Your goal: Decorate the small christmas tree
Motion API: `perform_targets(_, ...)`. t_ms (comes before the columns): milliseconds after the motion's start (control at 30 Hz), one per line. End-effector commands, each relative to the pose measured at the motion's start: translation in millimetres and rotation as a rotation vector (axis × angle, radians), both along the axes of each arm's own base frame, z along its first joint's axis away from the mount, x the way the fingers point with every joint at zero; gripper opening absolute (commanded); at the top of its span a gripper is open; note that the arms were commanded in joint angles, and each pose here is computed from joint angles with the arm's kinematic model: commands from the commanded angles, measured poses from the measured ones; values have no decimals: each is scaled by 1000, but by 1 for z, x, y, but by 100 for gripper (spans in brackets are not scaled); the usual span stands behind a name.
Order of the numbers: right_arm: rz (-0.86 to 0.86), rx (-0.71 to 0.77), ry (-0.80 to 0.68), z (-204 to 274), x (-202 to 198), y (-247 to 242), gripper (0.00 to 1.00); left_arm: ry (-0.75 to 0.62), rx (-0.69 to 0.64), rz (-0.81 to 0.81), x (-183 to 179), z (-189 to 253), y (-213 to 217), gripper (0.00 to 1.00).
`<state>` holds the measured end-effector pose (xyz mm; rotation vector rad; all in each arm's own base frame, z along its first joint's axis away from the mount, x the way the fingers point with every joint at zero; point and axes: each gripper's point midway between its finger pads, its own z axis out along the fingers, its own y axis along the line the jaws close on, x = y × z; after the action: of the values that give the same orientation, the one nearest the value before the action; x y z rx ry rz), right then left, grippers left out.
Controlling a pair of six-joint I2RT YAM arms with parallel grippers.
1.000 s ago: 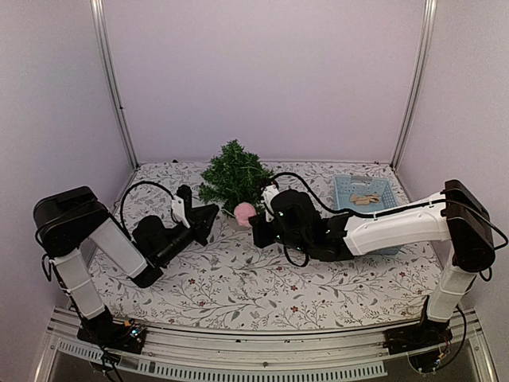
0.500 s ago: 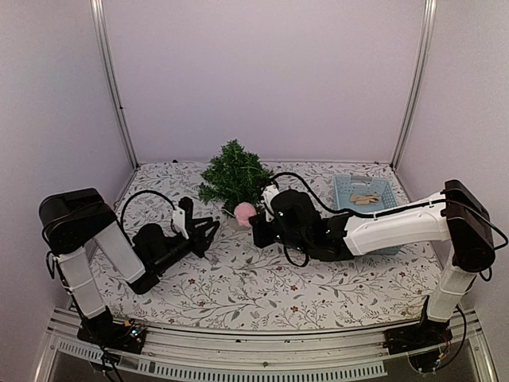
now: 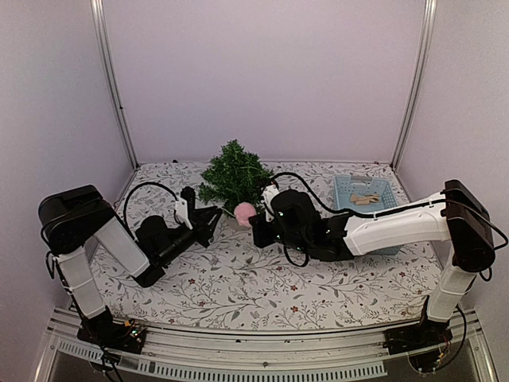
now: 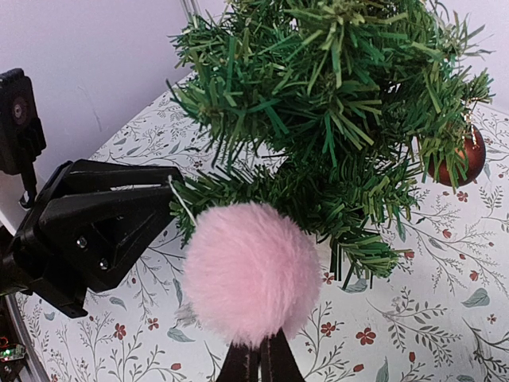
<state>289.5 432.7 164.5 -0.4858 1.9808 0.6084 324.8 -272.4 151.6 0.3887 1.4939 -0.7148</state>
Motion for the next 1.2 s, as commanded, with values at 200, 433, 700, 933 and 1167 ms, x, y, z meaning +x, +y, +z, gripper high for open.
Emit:
perform_targets(200, -19, -13, -14, 4, 5, 2, 0, 5, 41, 48, 13, -11, 9, 6)
perform_targets(433, -24, -18, -13, 2, 5, 1, 0, 59, 122, 49, 5, -39, 17, 7)
perform_targets(700, -22, -16, -11, 2, 5, 1, 0, 44, 98, 3, -15, -40, 22, 20)
perform_targets(933, -24, -17, -8, 1, 5, 1, 0, -25, 35, -46, -27, -26, 11, 28)
perform_targets(1167, -24, -19, -8, 1, 5, 0, 0, -51, -45, -13, -17, -7, 9, 31)
